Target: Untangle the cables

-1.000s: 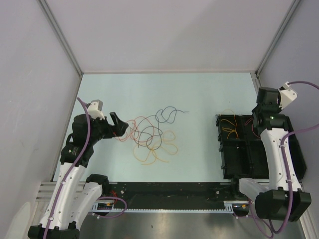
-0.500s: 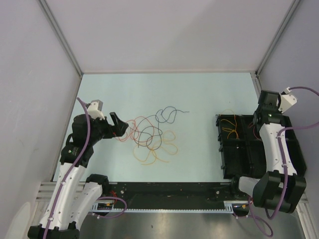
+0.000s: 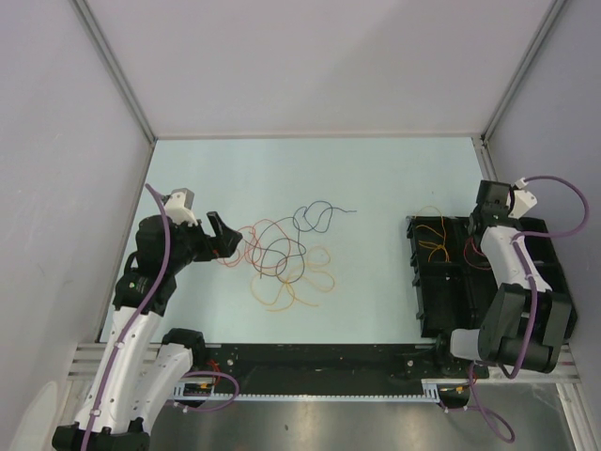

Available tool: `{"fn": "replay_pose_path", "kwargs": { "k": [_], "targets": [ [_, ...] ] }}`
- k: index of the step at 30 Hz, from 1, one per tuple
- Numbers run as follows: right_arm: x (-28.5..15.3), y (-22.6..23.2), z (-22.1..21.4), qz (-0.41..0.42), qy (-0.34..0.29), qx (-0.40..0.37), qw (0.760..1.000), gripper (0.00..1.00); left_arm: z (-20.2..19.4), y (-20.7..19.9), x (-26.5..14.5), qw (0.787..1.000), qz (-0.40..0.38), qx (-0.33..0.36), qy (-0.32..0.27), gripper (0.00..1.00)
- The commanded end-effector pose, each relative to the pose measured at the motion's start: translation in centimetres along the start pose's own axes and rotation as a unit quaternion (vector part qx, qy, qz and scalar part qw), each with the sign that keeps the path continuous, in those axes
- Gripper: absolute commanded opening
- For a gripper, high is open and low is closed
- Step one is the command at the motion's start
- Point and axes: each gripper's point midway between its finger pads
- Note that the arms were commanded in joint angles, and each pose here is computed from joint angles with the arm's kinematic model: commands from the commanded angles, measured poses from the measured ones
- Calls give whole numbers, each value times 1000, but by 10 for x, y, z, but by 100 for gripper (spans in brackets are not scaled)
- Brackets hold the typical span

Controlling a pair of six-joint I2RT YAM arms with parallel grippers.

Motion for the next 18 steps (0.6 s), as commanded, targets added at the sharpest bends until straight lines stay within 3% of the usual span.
{"fn": "replay_pose_path", "kwargs": {
  "k": [1,16,18],
  "targets": [
    [11,8,-6,22,15,28,999,0,5,-3,2,1000,-11,9,-10,100],
    [19,16,0,62,29,16,998,0,6,-3,0,1000,-10,9,-13,100],
    [16,22,2,81,33,12,996,11,6,-3,0,1000,-11,10,-13,100]
  ]
}}
Point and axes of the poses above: each gripper's point midway between its finger pads, its own x axis out along the fingers, its own y axis along the line the jaws close on, z = x × y, and after that the axes turned 13 degrees about x, right-handed
